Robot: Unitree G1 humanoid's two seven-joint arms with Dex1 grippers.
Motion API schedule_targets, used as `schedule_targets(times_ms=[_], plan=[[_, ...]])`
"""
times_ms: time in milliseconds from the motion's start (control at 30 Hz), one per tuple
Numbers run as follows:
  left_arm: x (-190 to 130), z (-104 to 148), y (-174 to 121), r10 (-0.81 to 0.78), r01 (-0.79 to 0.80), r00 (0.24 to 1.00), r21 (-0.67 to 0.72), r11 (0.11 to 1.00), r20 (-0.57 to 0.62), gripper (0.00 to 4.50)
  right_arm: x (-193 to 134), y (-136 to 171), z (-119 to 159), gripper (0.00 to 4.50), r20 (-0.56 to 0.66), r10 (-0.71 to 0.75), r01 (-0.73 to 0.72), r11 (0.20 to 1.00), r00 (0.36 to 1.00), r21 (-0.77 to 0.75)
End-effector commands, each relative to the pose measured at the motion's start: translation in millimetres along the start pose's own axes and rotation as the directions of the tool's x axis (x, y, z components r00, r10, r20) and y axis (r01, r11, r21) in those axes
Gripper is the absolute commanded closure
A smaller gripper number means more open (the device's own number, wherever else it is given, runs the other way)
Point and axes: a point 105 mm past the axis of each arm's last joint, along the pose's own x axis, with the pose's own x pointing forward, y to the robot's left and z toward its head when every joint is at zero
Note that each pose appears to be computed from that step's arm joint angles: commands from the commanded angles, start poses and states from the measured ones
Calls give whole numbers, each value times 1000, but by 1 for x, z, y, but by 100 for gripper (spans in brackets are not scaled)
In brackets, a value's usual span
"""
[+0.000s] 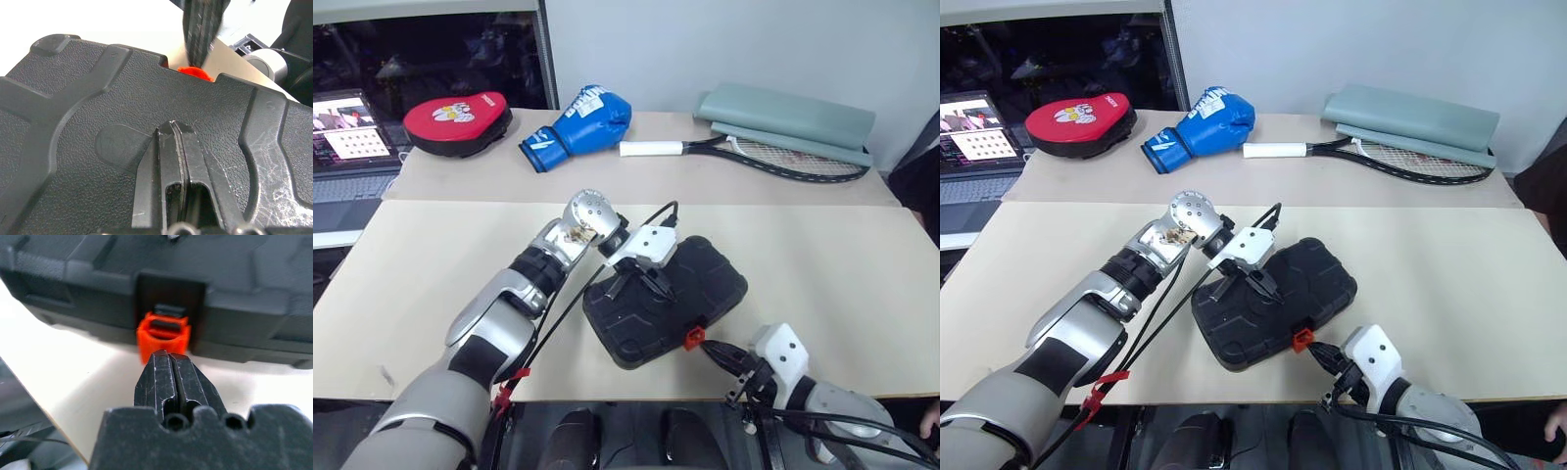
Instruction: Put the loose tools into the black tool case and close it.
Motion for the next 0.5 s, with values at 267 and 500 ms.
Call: schedule_targets(times_ms=[267,500], plan=[[13,-14,-6,-53,52,997,-24,998,-63,449,10,-10,15,450,74,-37,39,999,997,-20],[19,-21,-9,-76,74,993,-29,997,-89,449,13,-12,19,450,89,-53,55,998,995,-18]])
